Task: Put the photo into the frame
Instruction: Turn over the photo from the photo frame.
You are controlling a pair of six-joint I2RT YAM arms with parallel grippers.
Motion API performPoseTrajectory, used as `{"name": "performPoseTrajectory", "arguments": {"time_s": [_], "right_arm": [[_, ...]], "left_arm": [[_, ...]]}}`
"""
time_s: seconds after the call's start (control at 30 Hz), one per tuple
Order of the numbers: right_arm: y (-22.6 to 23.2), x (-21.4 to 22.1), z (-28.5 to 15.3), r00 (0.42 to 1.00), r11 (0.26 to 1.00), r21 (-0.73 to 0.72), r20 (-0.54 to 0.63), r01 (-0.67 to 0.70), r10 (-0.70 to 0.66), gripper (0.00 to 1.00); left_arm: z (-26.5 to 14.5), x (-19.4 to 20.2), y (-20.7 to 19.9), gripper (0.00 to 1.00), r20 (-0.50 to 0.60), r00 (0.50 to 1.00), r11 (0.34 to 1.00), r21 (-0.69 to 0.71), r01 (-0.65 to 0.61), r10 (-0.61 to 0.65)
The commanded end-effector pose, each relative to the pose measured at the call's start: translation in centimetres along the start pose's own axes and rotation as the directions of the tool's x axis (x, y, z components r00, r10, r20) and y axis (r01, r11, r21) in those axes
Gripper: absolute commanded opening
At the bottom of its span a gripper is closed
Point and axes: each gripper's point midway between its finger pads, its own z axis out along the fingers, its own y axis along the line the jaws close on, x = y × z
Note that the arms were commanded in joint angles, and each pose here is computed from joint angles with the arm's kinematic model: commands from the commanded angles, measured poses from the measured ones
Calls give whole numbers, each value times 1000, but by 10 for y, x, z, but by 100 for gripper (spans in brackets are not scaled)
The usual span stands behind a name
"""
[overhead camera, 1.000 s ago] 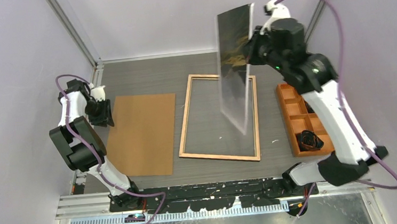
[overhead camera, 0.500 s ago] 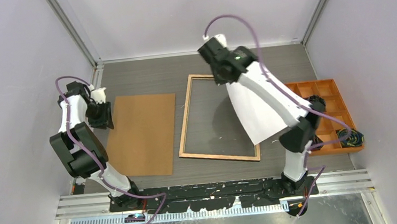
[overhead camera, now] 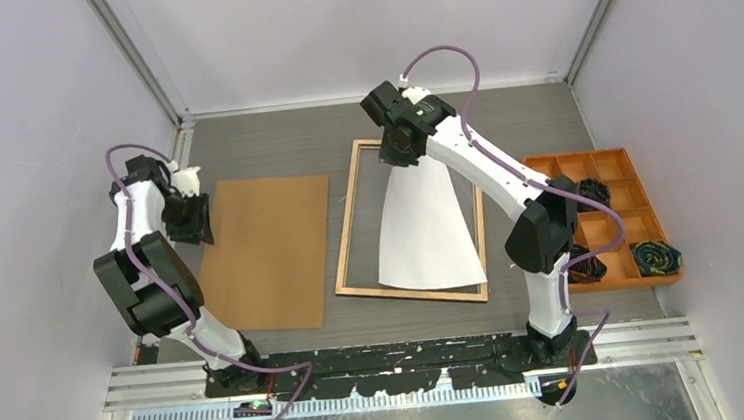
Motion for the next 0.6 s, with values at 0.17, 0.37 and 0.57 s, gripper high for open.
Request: {"name": "performPoseTrajectory", "arguments": {"time_s": [0.17, 0.37, 0.57], "right_arm": [[-1, -27, 16, 950, 960, 48, 165, -275, 264, 1], [-20, -24, 23, 954, 959, 128, 200, -253, 225, 1], [-29, -8, 34, 971, 963, 180, 162, -201, 173, 1]], "left_arm": [[-11, -4, 3, 39, 35, 998, 998, -37, -46, 48], [-8, -5, 4, 39, 28, 998, 998, -30, -50, 51], [-7, -8, 5, 39, 23, 999, 999, -26, -44, 44]]}}
